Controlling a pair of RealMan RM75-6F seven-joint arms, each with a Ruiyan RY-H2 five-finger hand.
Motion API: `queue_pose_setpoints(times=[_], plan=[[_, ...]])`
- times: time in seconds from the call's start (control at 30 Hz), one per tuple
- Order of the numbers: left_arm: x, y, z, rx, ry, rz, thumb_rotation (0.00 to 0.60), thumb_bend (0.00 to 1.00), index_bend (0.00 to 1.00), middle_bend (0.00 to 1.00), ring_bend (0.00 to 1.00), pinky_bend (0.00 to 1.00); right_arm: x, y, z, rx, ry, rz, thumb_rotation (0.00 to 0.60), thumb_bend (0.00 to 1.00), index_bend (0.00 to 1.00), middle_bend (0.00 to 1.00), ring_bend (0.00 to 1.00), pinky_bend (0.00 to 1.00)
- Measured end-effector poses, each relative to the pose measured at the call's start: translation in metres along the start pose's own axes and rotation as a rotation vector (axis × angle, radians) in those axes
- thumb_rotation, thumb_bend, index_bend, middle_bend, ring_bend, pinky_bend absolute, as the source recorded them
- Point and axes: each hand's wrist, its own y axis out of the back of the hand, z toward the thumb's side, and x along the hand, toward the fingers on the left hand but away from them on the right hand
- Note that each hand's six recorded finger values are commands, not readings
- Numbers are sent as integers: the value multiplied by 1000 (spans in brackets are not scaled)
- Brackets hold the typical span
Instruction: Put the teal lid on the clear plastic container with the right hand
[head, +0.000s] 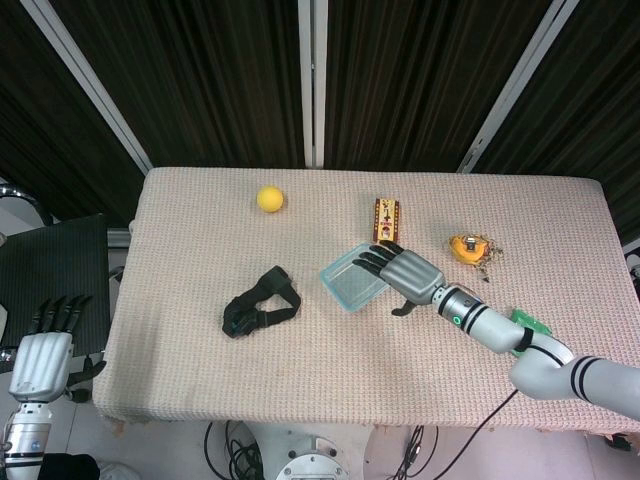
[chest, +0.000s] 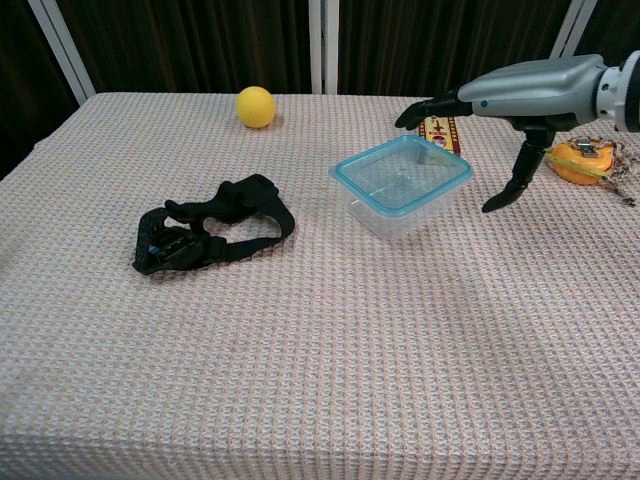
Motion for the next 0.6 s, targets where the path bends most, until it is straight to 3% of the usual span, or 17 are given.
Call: queue_pose_setpoints(times=[0.2,0.6], plan=[[2,0,2,-2,-11,2,600,0,95,90,34,0,20,-19,-11,-18,-50,34,600,0,0,161,0,0],[1,0,2,-1,-5,0,600,0,95,90,34,0,12,-33,-15,-52,-56,58,600,0,0,163,0,0]])
